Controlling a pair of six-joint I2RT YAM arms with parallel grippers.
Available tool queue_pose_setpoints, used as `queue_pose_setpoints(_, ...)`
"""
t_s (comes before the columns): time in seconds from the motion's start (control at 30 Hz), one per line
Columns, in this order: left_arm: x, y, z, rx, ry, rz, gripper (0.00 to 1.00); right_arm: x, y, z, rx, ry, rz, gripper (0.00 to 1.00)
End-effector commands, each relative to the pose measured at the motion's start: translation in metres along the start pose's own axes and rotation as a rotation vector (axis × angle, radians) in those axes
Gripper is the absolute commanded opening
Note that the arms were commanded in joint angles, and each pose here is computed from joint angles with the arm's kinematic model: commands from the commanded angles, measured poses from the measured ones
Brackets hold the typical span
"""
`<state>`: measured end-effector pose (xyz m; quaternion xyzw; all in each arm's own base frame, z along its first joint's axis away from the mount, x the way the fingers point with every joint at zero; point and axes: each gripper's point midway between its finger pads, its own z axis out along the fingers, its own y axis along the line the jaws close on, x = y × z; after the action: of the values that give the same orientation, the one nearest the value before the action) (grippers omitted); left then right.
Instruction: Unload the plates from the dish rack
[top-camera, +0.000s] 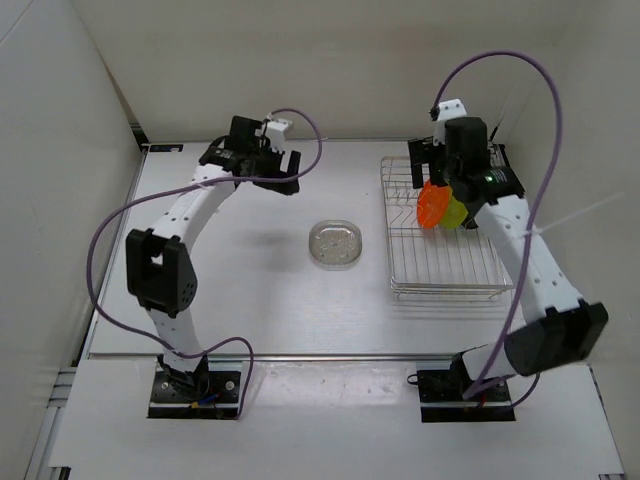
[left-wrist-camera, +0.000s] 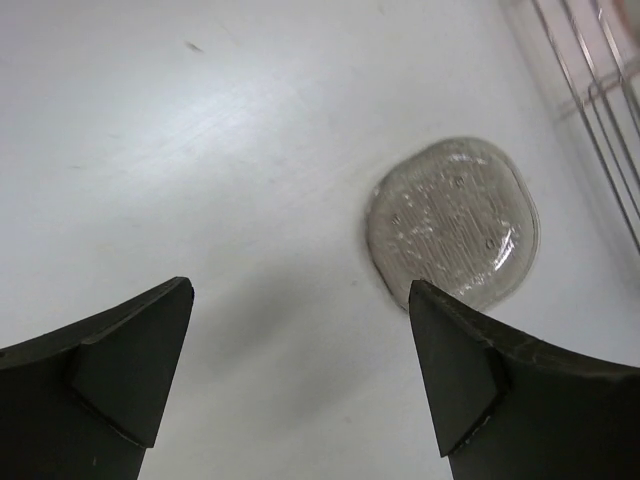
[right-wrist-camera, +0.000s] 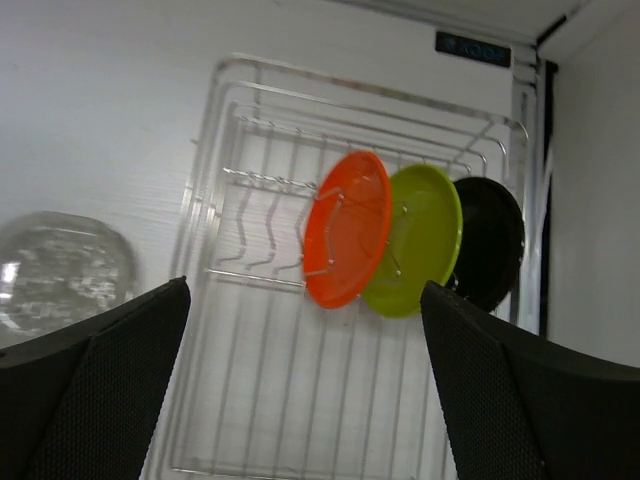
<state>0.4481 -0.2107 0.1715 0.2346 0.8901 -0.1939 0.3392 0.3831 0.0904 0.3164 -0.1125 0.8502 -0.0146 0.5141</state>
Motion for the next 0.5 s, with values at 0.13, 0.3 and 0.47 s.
queue_pose_setpoints(0.13,-0.051,0.038,-0.107,-0.319,-0.148,-0.001,1.00,0.029,-0.035,0.067,0.172,0.165,-0.158,0.87)
queue_pose_setpoints(0.3,-0.039,0.039,-0.151,-0.384,-0.177,-0.023,1.00,0.038,-0.055,0.103,0.247,0.230,-0.215,0.79)
queue_pose_setpoints(0.47,-0.028,0.029,-0.185,-0.406,-0.237,-0.015,1.00,0.048,-0.073,0.130,0.307,0.267,-0.241,0.72)
